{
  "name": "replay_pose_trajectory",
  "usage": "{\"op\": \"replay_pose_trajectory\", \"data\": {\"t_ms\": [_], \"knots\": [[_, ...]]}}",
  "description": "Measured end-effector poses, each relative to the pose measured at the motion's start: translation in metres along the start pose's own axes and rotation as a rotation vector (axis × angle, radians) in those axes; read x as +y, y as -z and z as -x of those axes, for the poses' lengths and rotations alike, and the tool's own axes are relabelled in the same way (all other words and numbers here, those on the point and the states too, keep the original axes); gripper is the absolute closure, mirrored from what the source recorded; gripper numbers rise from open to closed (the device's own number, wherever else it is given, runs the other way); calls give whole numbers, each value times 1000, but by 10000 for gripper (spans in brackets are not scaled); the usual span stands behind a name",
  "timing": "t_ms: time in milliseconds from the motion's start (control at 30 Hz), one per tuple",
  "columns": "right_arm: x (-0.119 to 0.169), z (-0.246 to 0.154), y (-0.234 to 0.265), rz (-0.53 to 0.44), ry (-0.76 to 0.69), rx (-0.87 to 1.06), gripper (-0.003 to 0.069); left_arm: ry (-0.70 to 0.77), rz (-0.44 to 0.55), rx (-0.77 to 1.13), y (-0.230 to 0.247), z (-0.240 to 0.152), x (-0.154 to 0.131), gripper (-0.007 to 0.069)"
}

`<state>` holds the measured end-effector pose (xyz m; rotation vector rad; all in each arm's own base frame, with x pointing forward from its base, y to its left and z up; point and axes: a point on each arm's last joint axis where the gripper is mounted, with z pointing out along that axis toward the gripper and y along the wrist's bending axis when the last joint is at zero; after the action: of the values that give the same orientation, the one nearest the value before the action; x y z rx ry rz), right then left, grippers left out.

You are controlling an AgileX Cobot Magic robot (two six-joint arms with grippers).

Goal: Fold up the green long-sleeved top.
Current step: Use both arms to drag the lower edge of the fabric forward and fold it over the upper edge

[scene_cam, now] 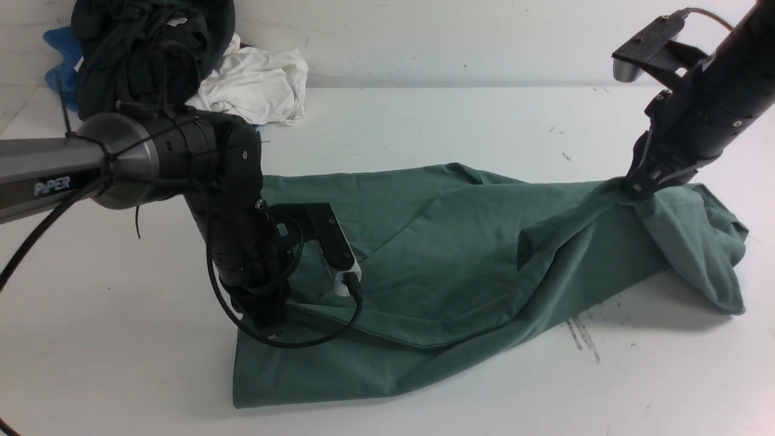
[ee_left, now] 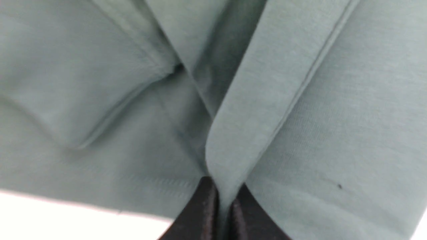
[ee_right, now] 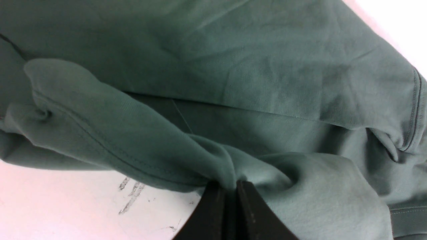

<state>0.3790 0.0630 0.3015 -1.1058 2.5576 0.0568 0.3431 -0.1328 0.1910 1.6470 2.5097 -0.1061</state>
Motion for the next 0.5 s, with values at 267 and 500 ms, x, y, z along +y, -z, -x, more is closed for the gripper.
{"op": "replay_pose_trajectory", "data": {"t_ms": [267, 500], "knots": [[2, 0, 9, -13, 2, -17, 645, -4, 133, -15, 50, -8, -5, 623], [4, -3, 32, -71, 24, -34, 645, 142, 267, -75, 95, -21, 27, 611]]}}
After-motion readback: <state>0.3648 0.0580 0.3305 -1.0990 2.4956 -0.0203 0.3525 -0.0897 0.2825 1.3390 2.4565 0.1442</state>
